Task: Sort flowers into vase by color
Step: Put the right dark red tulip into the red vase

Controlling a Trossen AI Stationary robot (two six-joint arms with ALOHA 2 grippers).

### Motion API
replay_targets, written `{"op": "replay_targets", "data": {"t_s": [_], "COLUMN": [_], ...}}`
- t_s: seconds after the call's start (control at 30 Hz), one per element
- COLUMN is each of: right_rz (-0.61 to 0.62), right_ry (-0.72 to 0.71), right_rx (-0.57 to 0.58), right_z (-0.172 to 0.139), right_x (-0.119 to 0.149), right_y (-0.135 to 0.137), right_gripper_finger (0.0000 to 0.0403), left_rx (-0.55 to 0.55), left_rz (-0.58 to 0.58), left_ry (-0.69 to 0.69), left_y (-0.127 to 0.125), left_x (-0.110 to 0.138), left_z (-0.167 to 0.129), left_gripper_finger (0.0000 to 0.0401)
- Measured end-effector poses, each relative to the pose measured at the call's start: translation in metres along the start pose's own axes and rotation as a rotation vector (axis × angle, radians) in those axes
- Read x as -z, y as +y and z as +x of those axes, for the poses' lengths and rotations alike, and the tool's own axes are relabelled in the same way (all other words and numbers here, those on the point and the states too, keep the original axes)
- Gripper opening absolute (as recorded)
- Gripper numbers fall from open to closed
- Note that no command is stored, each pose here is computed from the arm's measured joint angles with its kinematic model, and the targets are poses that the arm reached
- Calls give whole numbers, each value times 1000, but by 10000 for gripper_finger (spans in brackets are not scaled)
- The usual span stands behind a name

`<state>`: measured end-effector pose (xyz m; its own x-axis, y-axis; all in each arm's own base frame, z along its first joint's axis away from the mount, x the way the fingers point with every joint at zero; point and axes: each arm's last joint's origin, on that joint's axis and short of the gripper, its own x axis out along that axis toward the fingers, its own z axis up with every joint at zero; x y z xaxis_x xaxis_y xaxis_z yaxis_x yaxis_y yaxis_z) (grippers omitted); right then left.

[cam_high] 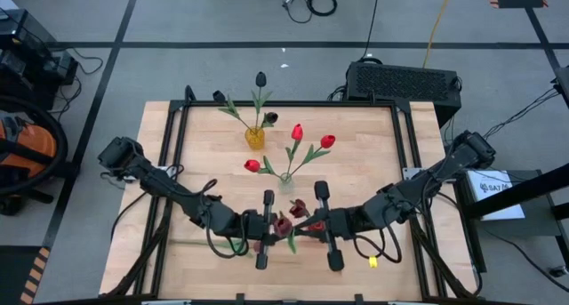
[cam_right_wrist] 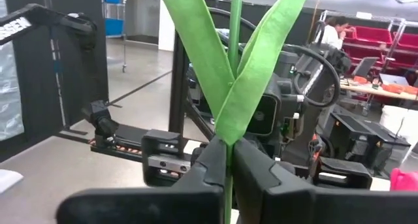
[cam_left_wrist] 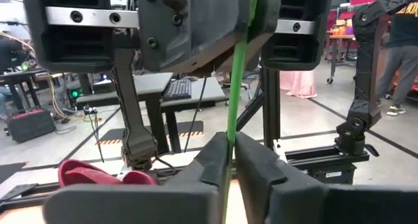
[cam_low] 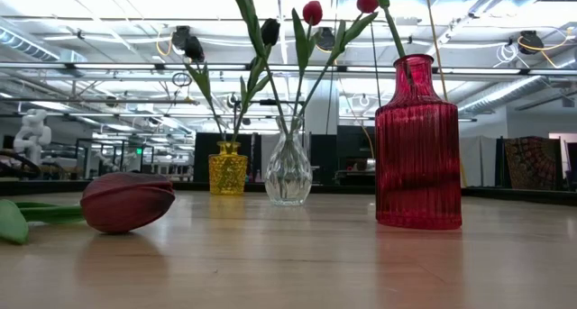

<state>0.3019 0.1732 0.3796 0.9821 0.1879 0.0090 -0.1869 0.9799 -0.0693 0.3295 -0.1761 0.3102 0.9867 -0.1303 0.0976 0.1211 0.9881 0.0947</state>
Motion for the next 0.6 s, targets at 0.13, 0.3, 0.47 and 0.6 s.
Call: {"op": "replay_targets", "data": {"t_s": [0.13,0.3,0.47,0.6], "right_rz": [-10,-15,-39,-11], "right_ry": [-11,-59,-64,-80], "right_rx": [-29,-60,27,103], "right_z": [-9,-36,-75,-101], "right_x": [-6,-29,-52,-54], "right_y": [7,12,5,-9], "right_gripper_finger": [4,3,2,2], "left_rx": [-2,-21,8,28], "left_rz": [-10,-5,19,36], "left_ry": [-17,4,55,87], "left_y": [-5,-12,-22,-27], "left_x": [-8,-14,-15,-13], "left_z": [-6,-15,-24,-26], "left_gripper_finger": [85,141,156,156]}}
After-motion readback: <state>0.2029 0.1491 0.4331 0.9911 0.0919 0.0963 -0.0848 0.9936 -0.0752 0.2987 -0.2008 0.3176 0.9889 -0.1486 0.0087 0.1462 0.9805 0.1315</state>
